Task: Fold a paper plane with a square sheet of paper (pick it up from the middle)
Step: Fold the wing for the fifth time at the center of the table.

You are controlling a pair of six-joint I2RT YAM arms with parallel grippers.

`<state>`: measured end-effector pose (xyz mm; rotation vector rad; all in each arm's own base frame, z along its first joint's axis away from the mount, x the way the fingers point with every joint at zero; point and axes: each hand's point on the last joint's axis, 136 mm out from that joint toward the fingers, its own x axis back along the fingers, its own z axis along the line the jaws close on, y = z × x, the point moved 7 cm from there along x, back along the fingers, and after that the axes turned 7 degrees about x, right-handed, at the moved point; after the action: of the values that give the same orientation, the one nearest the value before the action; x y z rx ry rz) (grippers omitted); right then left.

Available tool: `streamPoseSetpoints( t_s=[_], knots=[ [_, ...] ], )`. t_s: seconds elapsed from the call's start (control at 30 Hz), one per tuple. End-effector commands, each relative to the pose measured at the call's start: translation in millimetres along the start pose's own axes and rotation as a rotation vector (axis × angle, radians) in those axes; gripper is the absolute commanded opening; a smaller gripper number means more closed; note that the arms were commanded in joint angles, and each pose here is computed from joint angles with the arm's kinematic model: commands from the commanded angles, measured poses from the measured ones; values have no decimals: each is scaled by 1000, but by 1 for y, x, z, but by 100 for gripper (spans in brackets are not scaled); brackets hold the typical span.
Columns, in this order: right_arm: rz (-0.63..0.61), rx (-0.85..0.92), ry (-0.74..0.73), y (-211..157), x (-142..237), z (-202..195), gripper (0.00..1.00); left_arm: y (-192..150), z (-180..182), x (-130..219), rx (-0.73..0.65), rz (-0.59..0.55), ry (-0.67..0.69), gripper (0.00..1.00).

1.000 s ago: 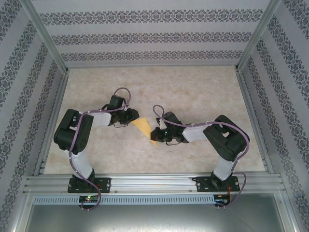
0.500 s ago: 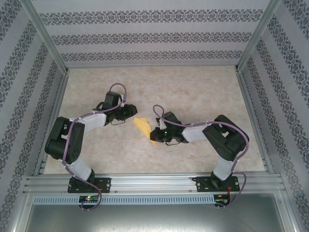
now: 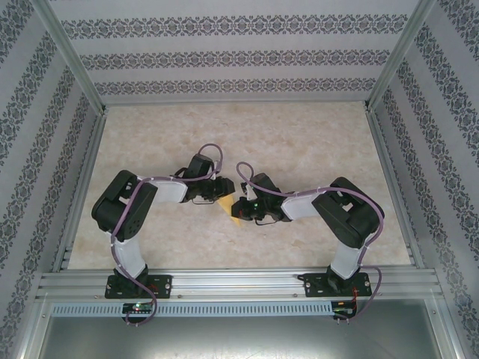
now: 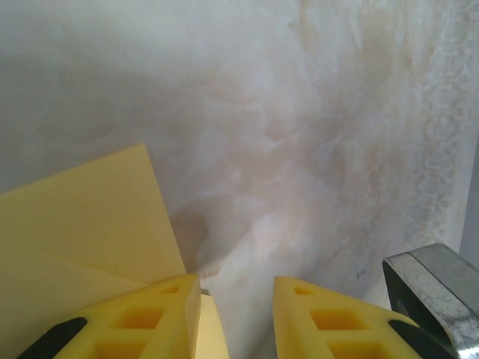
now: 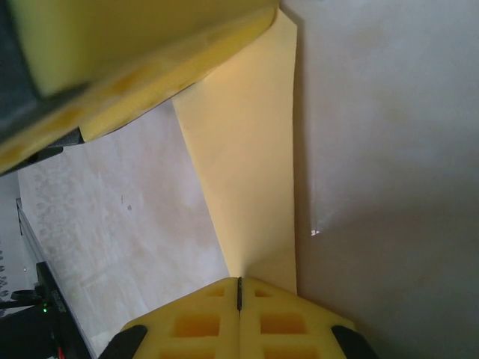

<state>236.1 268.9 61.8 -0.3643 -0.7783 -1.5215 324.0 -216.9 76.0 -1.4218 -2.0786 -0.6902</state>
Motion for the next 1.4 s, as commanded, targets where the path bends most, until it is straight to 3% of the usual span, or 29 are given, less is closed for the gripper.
streamPoseSetpoints(
  t_s=[0.0, 0.27, 0.57, 0.9, 1.13, 1.37],
  knots=[
    [85, -47, -93, -24, -8, -22, 3, 4, 17, -9, 42, -23, 89, 32],
    [96, -19, -60, -32, 2, -14, 7, 4, 43, -6, 96, -42, 177, 29],
    [195, 40, -96, -63, 21, -12, 7, 8, 45, -6, 104, -40, 169, 29],
    [32, 148, -99, -23, 42, 26, 9, 9, 36, -5, 76, -19, 121, 30],
    [-20, 133, -156, -6, 34, 22, 12, 10, 12, 4, 24, -16, 55, 35],
    [-181, 98, -270, -1, 63, 2, 20, 17, -22, 47, -91, -143, 227, 44]
  ],
)
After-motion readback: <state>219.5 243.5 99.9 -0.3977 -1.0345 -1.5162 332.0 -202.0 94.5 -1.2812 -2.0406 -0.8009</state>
